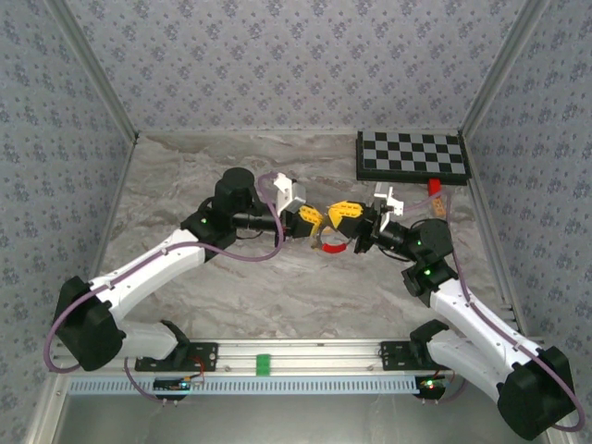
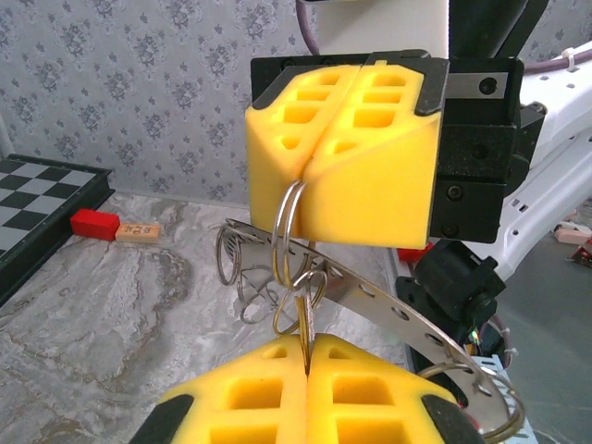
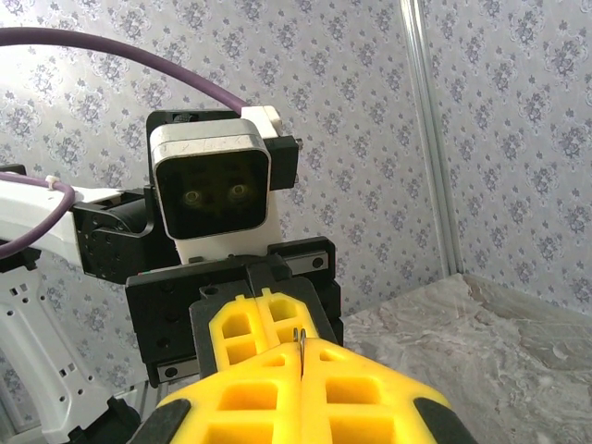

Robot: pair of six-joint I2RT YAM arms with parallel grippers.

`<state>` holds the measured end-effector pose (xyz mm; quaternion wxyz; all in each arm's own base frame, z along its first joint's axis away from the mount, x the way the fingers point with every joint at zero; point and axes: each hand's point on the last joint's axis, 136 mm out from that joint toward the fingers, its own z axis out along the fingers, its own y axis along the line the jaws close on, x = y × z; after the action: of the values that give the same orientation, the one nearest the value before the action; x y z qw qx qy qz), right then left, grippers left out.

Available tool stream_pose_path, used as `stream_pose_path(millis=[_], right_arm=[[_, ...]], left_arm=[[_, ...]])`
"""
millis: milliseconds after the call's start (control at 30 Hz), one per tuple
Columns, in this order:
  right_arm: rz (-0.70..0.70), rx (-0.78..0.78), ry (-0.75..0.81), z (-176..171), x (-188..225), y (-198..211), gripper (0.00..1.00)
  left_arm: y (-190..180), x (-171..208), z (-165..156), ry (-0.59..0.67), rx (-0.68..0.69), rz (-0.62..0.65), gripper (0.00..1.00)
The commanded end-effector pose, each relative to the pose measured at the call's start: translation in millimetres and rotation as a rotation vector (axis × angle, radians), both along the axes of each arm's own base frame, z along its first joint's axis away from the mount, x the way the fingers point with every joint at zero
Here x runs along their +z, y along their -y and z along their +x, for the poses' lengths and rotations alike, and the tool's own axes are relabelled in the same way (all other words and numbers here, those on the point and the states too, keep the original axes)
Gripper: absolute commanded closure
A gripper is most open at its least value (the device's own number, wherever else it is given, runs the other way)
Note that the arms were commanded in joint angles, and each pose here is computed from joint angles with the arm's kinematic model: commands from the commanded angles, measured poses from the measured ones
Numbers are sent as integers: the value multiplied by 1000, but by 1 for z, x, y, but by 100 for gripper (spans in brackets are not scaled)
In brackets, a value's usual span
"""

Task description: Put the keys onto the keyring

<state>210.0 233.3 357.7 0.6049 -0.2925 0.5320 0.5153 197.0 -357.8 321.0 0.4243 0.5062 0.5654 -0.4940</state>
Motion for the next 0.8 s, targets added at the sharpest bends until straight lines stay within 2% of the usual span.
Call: stream_pose_path(millis=[0,33,133,433,767], right_arm=[[33,8,48,-6,11,3,100],[32,6,46,-6,10,3,100],[29,0,44,-5,7,5,100],[30,26,41,-2,6,3,100],[67,96,49,0,14,-4,100]], left_arm=[[1,6,-8,16,-36,5,86],[0,7,-7,19,-23,5,79],[-5,11,-2,33,20,-2,74],[-30,31,20,-1,138,-93,72],[-24,50,12,-49,66,-181,70]])
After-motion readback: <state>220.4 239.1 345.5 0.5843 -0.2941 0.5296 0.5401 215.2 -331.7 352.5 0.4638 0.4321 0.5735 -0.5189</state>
